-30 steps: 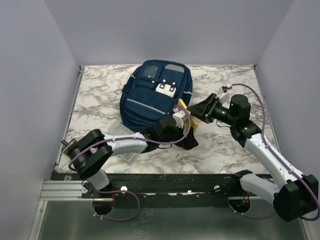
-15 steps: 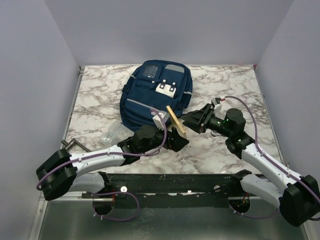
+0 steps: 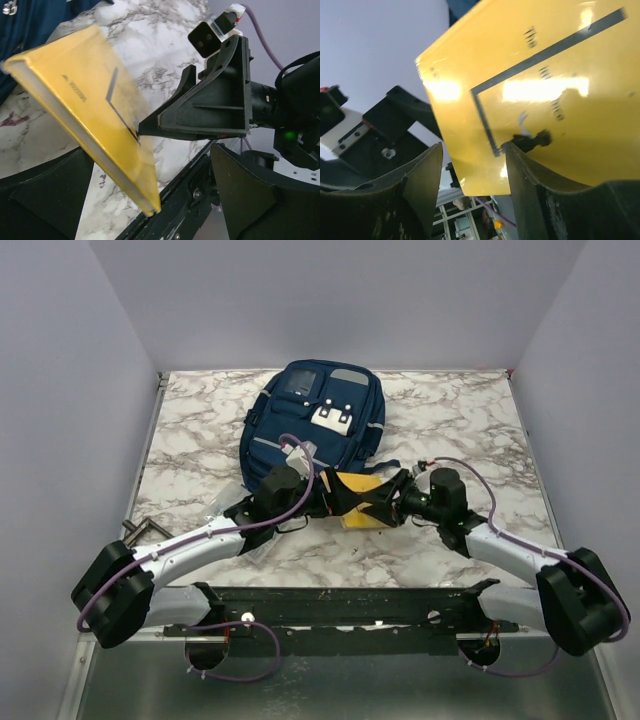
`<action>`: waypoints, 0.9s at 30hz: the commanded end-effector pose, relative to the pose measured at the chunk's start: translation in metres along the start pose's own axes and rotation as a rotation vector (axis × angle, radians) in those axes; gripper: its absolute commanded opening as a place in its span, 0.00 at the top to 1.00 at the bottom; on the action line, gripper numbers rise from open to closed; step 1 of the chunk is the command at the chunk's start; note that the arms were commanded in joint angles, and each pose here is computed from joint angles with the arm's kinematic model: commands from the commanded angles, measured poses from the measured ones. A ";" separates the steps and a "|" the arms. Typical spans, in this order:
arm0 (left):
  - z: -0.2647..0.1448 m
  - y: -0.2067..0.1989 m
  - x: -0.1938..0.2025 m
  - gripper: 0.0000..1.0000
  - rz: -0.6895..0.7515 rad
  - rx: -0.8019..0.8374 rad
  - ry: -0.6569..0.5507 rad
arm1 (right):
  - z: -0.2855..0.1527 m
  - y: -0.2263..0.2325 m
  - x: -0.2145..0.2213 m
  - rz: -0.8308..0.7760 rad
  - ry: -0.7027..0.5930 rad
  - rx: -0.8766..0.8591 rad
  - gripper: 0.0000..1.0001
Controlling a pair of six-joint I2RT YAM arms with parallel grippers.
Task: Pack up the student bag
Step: Pick up the book from the center of the board.
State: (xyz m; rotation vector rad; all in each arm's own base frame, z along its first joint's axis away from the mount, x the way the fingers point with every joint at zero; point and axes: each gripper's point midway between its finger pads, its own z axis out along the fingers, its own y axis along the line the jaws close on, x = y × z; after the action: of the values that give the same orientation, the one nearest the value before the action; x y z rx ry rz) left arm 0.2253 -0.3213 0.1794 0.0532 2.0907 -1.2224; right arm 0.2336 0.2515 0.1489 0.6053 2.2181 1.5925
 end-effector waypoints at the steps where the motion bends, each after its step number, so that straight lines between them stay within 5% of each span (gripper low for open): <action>1: 0.004 -0.008 -0.003 0.03 -0.026 0.012 0.022 | 0.014 -0.036 -0.002 -0.018 -0.002 0.051 0.43; 7: 0.028 0.003 0.009 0.13 -0.052 -0.021 0.100 | 0.018 -0.060 0.013 0.058 0.068 0.013 0.45; 18: 0.049 -0.009 -0.004 1.00 0.025 0.032 0.084 | 0.021 -0.075 0.021 0.031 0.113 0.008 0.45; 23: 0.047 -0.005 -0.008 1.00 -0.018 0.040 0.085 | 0.008 -0.077 0.023 -0.015 0.072 0.015 0.41; 27: 0.040 -0.008 -0.020 1.00 -0.094 0.080 0.081 | -0.012 -0.088 0.018 -0.015 -0.038 0.076 0.10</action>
State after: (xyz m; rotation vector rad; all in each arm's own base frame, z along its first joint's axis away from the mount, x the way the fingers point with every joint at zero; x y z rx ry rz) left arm 0.2583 -0.3406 0.1265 0.0463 2.2741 -1.1515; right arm 0.2052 0.2500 0.0964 0.5196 2.2198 1.6915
